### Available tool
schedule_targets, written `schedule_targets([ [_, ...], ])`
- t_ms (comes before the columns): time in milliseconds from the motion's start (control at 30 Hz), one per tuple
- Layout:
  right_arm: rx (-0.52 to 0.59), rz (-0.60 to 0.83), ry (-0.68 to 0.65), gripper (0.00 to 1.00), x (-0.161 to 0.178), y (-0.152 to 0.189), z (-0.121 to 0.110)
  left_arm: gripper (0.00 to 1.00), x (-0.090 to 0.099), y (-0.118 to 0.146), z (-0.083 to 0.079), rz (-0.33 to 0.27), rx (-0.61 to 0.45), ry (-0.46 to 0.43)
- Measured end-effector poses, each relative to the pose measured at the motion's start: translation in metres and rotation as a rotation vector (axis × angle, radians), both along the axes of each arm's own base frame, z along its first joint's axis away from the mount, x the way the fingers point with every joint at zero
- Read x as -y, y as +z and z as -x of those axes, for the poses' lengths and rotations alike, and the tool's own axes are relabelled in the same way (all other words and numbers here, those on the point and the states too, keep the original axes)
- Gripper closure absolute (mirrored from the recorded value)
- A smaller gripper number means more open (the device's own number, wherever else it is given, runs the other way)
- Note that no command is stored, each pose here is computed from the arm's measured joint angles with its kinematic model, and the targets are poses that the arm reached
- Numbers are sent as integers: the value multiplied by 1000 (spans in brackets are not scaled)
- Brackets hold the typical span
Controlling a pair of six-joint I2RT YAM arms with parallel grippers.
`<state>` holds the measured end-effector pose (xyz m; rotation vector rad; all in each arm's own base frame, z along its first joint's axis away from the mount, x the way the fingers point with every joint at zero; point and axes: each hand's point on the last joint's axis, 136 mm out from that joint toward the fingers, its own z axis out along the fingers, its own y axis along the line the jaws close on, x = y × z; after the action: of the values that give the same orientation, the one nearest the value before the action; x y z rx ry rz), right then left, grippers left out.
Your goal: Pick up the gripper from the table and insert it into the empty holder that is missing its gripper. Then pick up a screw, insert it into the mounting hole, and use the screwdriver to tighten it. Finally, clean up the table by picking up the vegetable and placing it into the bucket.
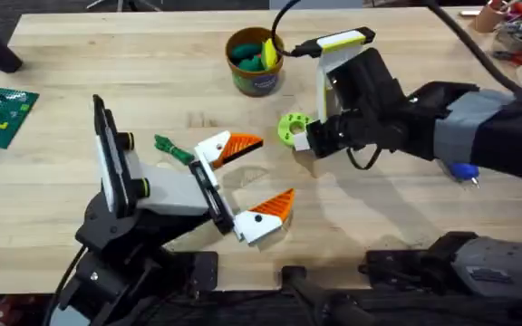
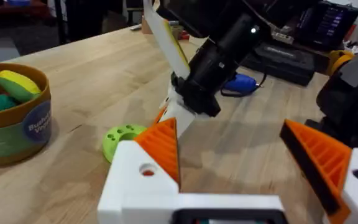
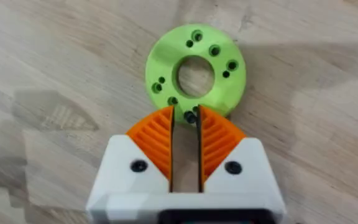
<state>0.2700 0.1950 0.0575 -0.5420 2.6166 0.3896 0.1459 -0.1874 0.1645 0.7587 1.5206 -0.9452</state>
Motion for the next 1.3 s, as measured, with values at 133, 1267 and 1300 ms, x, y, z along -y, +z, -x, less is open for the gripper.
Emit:
schedule_targets([
  [133,-5,1,-3,918,0,-1,1,14,0,0,0,0,0,0],
  [1267,55,6,-28,994,4,107,-7,14,0,0,0,0,0,0],
  [1300,52,8,-28,994,5,107,-7,15,0,0,0,0,0,0],
])
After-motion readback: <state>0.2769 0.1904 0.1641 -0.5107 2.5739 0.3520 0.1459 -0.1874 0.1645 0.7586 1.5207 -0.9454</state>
